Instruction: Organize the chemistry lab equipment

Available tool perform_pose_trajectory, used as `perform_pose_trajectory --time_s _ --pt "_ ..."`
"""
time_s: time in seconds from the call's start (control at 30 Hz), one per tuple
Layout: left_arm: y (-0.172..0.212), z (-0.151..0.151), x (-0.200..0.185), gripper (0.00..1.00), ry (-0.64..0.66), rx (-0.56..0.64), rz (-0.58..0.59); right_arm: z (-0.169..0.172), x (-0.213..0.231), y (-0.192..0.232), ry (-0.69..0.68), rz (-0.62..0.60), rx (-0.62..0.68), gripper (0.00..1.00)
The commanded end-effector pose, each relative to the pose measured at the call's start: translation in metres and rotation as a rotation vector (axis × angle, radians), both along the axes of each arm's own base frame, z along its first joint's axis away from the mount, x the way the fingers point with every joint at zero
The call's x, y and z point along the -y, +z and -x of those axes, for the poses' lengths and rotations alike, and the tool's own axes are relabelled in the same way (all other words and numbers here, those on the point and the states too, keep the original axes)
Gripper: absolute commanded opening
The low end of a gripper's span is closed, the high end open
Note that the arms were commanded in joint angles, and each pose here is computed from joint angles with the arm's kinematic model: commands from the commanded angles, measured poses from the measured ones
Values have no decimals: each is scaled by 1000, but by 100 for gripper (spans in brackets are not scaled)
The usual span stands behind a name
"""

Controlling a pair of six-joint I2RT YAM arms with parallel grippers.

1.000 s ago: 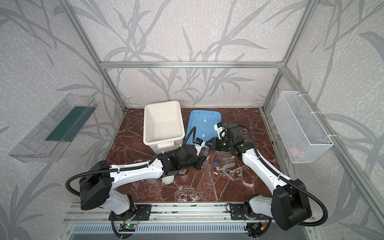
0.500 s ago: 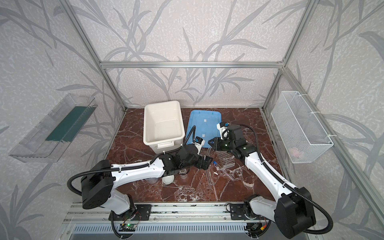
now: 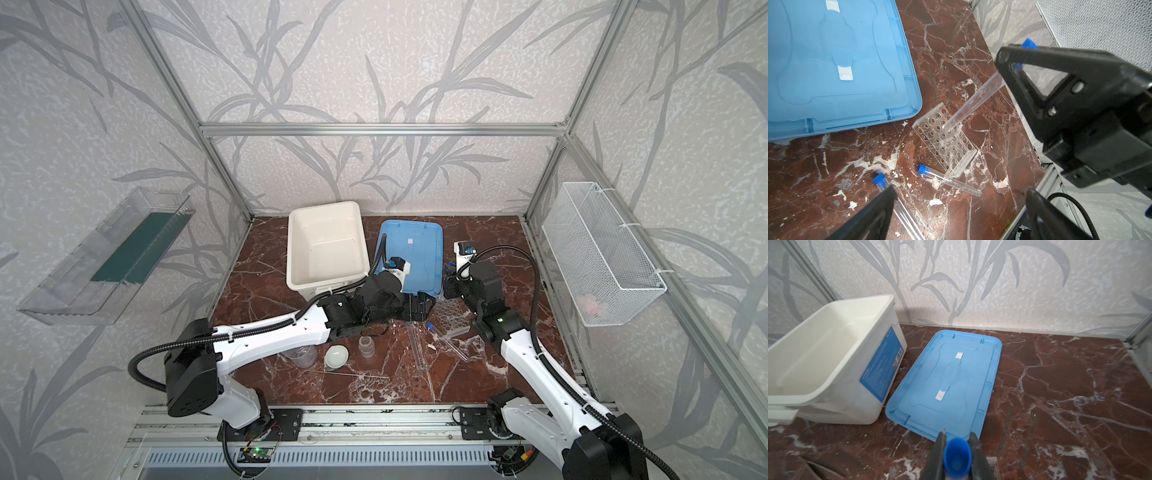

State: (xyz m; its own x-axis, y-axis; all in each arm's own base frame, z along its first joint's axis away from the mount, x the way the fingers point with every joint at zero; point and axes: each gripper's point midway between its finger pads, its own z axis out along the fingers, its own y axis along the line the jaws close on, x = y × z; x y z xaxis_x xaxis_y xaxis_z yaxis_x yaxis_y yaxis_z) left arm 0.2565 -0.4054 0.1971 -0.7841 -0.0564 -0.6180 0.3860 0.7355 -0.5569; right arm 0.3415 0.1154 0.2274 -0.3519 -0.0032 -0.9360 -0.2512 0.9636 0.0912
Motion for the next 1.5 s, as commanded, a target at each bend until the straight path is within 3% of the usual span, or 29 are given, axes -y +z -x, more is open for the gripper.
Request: perform_pose_trajectory --time_s 0.0,0.27,0.47,0.6,0.9,1.47 --pt "-9 -2 9 99 -3 -45 0 -18 14 14 -79 74 116 16" --pt "-22 -6 25 99 -42 -56 11 -38 17 -13 -100 92 70 16" --pt "-19 -14 41 99 -97 -81 144 -41 19 -27 -115 102 44 15" --pt "-25 -16 39 99 -97 -64 66 -38 20 -31 -118 104 40 15" --pt "-38 -18 31 99 -54 -59 11 -36 28 -46 -151 135 7 15" --pt "-41 -20 17 99 -9 -35 -16 -30 34 -68 -182 122 -9 19"
